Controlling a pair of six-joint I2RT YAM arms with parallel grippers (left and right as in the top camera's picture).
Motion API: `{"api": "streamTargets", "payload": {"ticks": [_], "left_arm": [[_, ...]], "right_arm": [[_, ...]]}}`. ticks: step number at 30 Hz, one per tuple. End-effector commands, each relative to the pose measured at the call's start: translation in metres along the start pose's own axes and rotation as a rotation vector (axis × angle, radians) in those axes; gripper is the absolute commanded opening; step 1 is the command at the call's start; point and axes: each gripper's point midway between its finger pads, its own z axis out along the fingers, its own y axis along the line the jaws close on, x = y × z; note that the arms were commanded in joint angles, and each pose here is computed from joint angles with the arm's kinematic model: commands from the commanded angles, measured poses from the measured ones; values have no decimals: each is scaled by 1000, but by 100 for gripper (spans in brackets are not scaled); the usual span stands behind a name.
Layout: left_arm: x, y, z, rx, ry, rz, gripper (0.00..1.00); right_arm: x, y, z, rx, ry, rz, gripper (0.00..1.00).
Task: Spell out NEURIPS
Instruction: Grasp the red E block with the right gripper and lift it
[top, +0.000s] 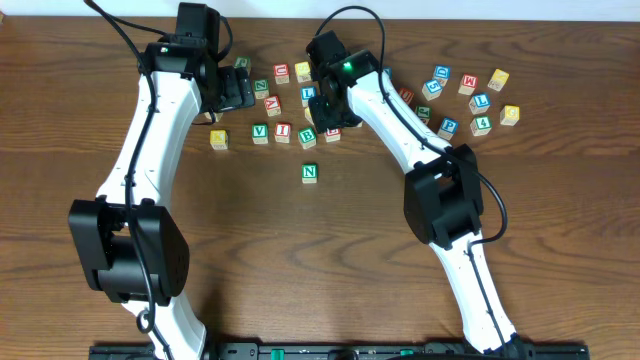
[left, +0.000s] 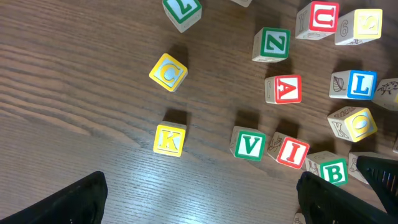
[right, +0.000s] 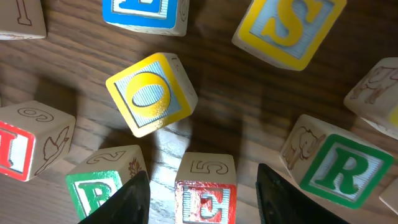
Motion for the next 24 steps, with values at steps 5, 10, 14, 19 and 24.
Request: {"api": "streamTargets", "payload": {"ticks": [5,10,14,19,24], "left_arm": [[-6,1,-3,-12,-15,-6,96],[-6,1,-3,-12,-15,-6,96],[-6,1,-3,-12,-16,-6,96],[-6,1,-3,-12,-16,-6,96],[-8,0,-3,-10,-22,-6,96]], "right_arm": [[12,0,25,23,48,-20,47],[12,0,25,23,48,-20,42],[11,1,24,23,46,-20,36],[12,-3,20,20,55,1,30],[11,-5,2,20,48,25,23]]}}
